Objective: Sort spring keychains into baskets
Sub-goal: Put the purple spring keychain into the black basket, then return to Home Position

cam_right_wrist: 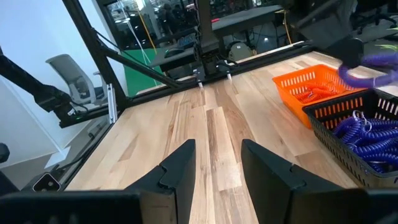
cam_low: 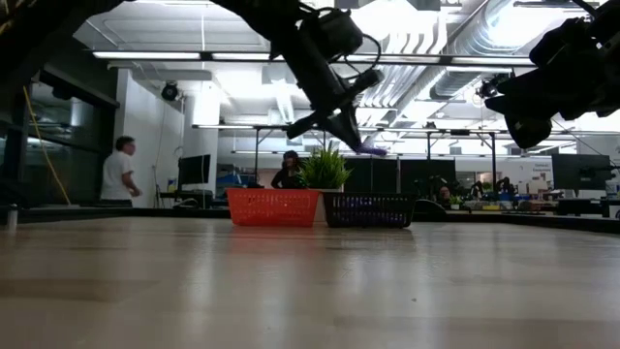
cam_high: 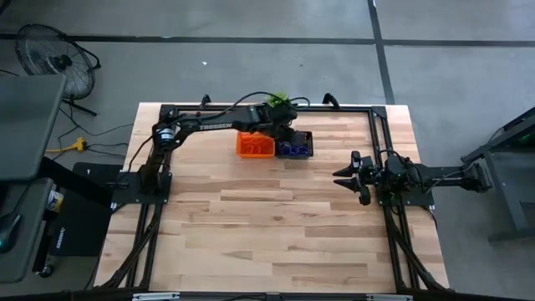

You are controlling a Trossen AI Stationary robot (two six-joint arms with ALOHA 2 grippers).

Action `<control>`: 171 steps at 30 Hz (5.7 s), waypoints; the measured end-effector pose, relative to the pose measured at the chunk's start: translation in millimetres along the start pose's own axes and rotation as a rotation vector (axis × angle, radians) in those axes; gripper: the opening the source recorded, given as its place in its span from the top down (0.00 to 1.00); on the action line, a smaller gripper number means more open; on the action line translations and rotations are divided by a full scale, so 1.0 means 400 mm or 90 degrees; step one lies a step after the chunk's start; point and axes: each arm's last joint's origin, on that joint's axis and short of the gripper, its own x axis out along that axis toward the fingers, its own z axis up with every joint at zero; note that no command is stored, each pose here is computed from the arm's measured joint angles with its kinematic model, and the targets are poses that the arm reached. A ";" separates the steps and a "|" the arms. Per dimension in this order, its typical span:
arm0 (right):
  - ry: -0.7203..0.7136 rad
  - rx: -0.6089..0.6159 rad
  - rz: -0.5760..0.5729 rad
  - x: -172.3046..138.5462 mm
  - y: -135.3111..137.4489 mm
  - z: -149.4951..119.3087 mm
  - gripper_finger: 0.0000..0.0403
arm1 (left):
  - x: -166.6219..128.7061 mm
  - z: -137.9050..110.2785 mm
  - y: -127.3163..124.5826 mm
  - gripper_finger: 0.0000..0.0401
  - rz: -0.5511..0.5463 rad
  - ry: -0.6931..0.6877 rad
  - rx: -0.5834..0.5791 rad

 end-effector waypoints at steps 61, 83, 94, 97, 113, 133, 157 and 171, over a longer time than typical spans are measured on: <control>0.000 0.000 0.000 0.000 0.000 0.000 0.69 | -0.166 -0.173 -0.183 1.00 -0.250 -0.069 0.449; 0.000 0.000 0.000 0.000 0.000 0.000 0.69 | -0.379 -0.462 0.143 1.00 -0.393 -0.176 0.499; 0.000 0.000 0.000 0.000 0.000 0.000 0.69 | -0.394 -0.564 0.310 1.00 -0.497 -0.298 0.483; 0.000 0.000 0.000 0.000 0.000 0.000 0.69 | -0.393 -0.586 0.344 1.00 -0.528 -0.330 0.481; 0.000 0.000 0.000 0.000 0.000 0.000 0.69 | -0.388 -0.650 0.440 1.00 -0.578 -0.422 0.506; 0.000 0.000 0.000 0.000 0.000 0.000 0.69 | -0.421 -0.664 0.526 1.00 -0.486 -0.427 0.510; 0.001 0.000 -0.001 0.000 0.000 0.000 0.69 | -0.415 -0.662 0.529 1.00 -0.460 -0.418 0.471; 0.001 0.000 -0.001 0.000 0.000 -0.001 0.69 | -0.415 -0.662 0.529 1.00 -0.460 -0.418 0.471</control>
